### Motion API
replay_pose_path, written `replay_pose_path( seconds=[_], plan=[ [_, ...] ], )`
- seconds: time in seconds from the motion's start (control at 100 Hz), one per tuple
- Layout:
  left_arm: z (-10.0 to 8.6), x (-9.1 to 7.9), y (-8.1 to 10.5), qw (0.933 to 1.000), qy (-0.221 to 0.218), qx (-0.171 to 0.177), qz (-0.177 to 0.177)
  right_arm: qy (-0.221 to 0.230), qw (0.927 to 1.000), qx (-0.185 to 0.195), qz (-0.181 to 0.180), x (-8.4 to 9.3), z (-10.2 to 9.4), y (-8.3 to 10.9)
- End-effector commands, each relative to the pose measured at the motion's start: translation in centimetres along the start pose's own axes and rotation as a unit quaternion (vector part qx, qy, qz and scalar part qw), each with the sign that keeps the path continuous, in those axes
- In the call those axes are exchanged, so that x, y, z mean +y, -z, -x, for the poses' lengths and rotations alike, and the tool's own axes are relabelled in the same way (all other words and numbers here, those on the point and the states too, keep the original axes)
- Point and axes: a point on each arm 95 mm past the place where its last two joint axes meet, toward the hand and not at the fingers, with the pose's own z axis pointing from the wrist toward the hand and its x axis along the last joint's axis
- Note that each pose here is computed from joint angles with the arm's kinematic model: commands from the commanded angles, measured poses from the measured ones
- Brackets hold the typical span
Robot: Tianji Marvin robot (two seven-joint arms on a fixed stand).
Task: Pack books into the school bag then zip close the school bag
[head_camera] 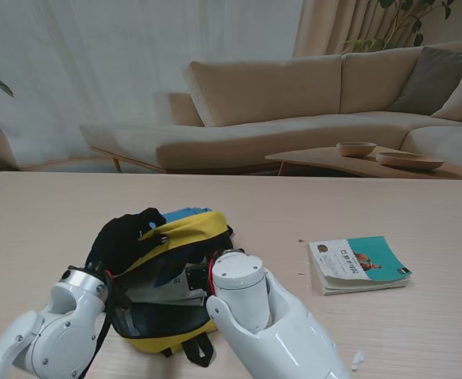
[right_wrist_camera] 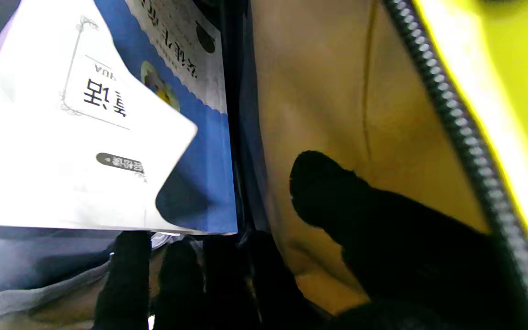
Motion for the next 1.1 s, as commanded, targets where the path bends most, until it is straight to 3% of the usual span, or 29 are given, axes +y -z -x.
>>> replay_pose_path(
  seconds=[0.0, 0.47, 0.8, 1.09],
  plan=[
    [-0.1, 0.1, 0.0, 1.0, 0.003, -0.002, 0.008, -0.011, 0.9999, 0.007, -0.009, -0.2, -0.4, 0.5],
    [0.3, 0.4, -1.2, 0.9997, 0.008, -0.009, 0.021, -0.035, 0.9979, 0.011, -0.054, 0.5, 0.6, 2.1],
    [1.2, 0.6, -2.0, 0.9992, 0.012, -0.022, 0.031, -0.033, 0.9944, 0.015, -0.1, 3.7, 2.6, 3.9],
    [1.3, 1.1, -1.9, 0.9983, 0.009, -0.021, 0.054, -0.033, 0.9883, 0.05, -0.141, 7.1, 3.3, 6.4]
  ],
)
